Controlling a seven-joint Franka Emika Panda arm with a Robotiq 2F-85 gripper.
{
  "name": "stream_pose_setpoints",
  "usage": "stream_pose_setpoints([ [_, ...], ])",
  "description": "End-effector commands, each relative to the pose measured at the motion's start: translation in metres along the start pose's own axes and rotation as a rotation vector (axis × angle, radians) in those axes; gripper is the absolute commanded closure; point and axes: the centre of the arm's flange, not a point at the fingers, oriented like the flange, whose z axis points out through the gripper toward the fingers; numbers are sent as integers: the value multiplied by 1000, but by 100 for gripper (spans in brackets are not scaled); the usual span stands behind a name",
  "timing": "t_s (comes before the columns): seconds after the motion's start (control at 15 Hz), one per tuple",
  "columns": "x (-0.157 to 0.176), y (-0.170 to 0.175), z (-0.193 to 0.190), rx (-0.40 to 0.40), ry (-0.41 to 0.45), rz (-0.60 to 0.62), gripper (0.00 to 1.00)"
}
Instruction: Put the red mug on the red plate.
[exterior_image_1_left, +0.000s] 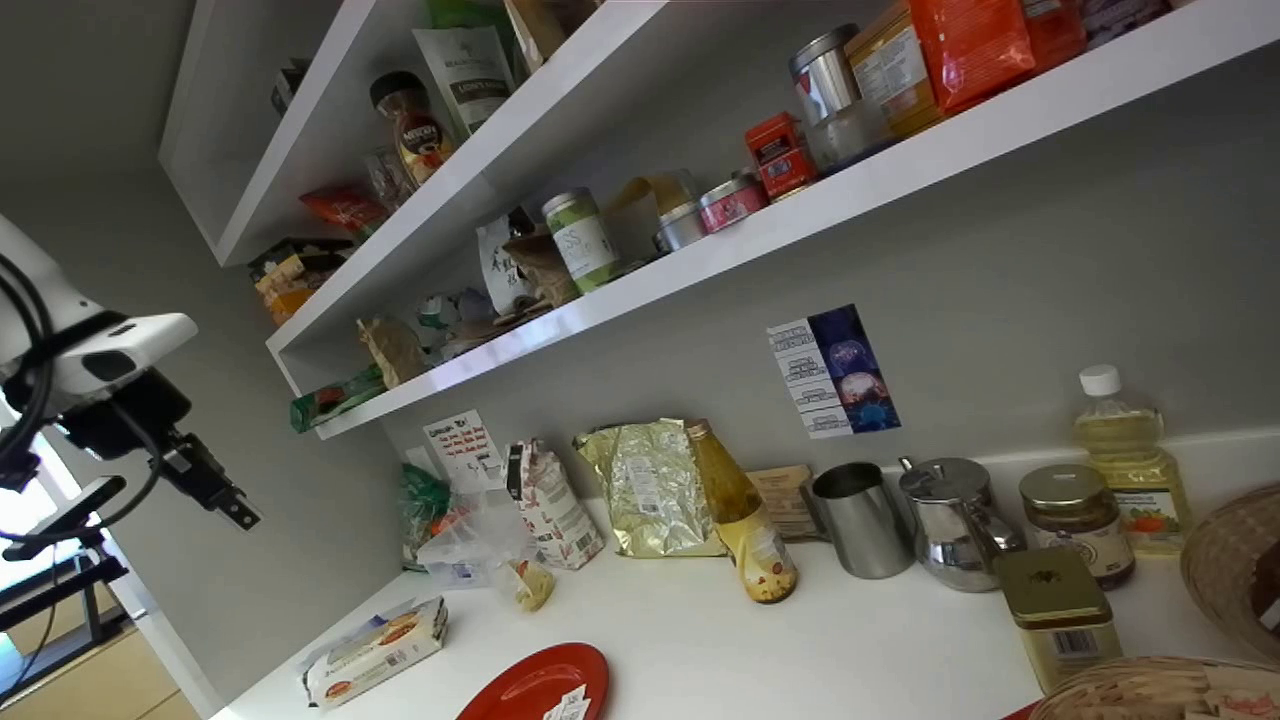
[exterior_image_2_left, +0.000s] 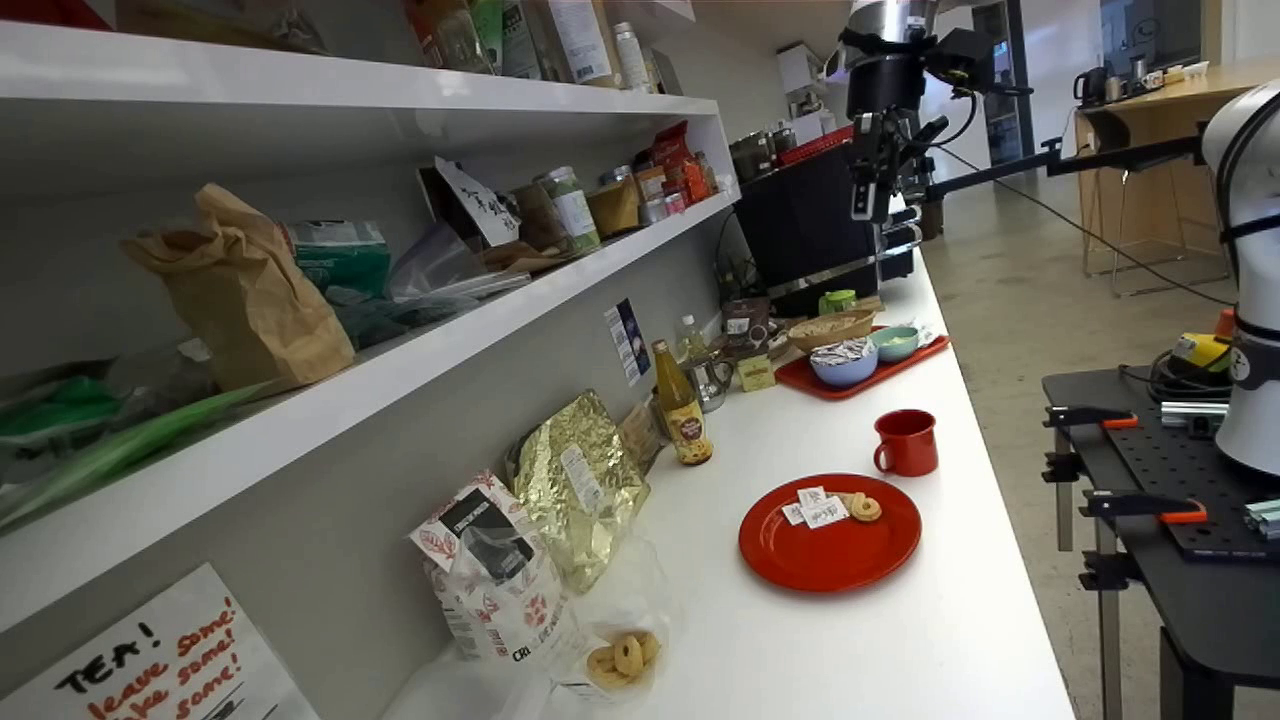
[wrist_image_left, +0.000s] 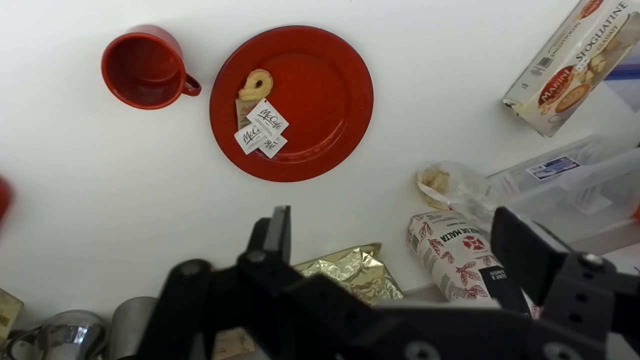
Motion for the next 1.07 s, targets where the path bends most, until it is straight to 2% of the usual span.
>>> stream_pose_setpoints([
  [0.0,0,0,0,0,0,0,0],
  [0.33,0,0,0,0,0,0,0],
  [0.47,9,5,0,-48,28,39,0],
  [0.73,29,56,8,-180,77,164,0],
  [1.0,31,110,23,-284,58,304,0],
])
